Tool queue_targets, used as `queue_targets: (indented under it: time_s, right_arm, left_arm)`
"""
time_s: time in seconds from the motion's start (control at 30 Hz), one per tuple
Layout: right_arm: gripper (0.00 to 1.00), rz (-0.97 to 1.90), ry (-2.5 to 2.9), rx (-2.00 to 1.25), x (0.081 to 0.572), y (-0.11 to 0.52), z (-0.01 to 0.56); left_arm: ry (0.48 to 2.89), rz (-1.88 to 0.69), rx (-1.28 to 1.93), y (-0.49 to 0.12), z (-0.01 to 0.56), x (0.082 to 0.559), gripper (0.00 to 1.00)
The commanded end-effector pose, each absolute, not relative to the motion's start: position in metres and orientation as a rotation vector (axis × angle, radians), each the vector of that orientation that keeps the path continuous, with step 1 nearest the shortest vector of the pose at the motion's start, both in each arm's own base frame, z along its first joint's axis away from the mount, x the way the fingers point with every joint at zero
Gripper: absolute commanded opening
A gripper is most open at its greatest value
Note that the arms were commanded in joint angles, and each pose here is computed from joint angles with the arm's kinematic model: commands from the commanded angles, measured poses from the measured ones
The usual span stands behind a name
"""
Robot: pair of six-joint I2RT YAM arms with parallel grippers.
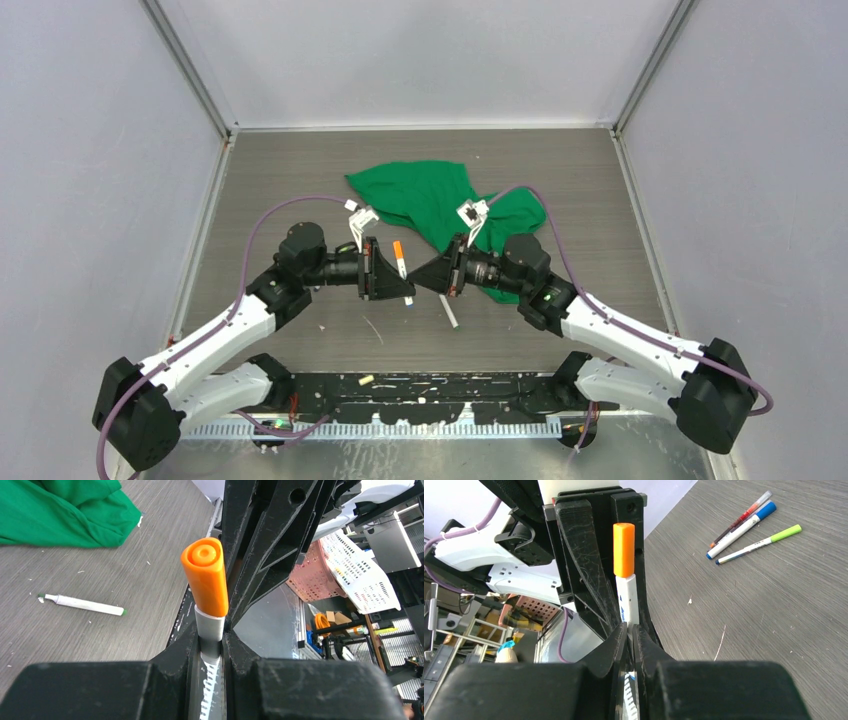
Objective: Insert the pens into the pen caps
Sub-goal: Insert the pen cap onto the pen, then press the pen cap onto the pen.
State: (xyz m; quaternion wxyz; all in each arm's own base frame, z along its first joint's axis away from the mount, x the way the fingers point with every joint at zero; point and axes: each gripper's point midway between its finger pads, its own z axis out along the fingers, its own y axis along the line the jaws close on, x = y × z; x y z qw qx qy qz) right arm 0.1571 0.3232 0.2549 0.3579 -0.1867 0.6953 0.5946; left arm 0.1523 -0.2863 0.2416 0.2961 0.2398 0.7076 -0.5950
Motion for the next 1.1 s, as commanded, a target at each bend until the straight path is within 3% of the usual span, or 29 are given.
queue_targets:
  time_s: [0.0, 0.1, 0.2, 0.27, 0.47, 0.77, 0.93, 1.07]
  right_arm:
    - [0.01, 1.618, 2.112, -0.698, 0.087, 0.316, 0.195]
    - [0.05, 1.501, 2.06, -0.629, 0.113, 0.314, 0.213]
    - [0.4, 1.459, 1.984, -0.569, 0.135, 0.307, 0.236]
    - [0.55, 1.46, 1.942, -0.544, 0.151, 0.3, 0.252]
    - [0.76, 1.551, 1.786, -0.625, 0.161, 0.285, 0.304]
    - [0.84, 1.596, 1.635, -0.77, 0.154, 0.286, 0.348]
    - [0.83, 1.568, 1.641, -0.786, 0.168, 0.295, 0.341]
    - [0.77, 1.581, 1.627, -0.861, 0.162, 0.309, 0.341]
  left_arm:
    - [1.441, -1.484, 0.608, -0.285, 0.344, 0.184, 0.0]
    - [1.477, -1.493, 0.664, -0.287, 0.327, 0.178, 0.0]
    - [1.532, -1.47, 0.713, -0.285, 0.306, 0.174, 0.0]
    - [1.566, -1.455, 0.77, -0.285, 0.295, 0.168, 0.0]
    - [1.615, -1.409, 0.918, -0.282, 0.286, 0.152, 0.0]
    - [1.602, -1.47, 1.032, -0.287, 0.285, 0.133, 0.0]
    - [1.597, -1.523, 1.118, -0.296, 0.283, 0.113, 0.0]
    - [1.616, -1.553, 1.173, -0.3, 0.278, 0.104, 0.0]
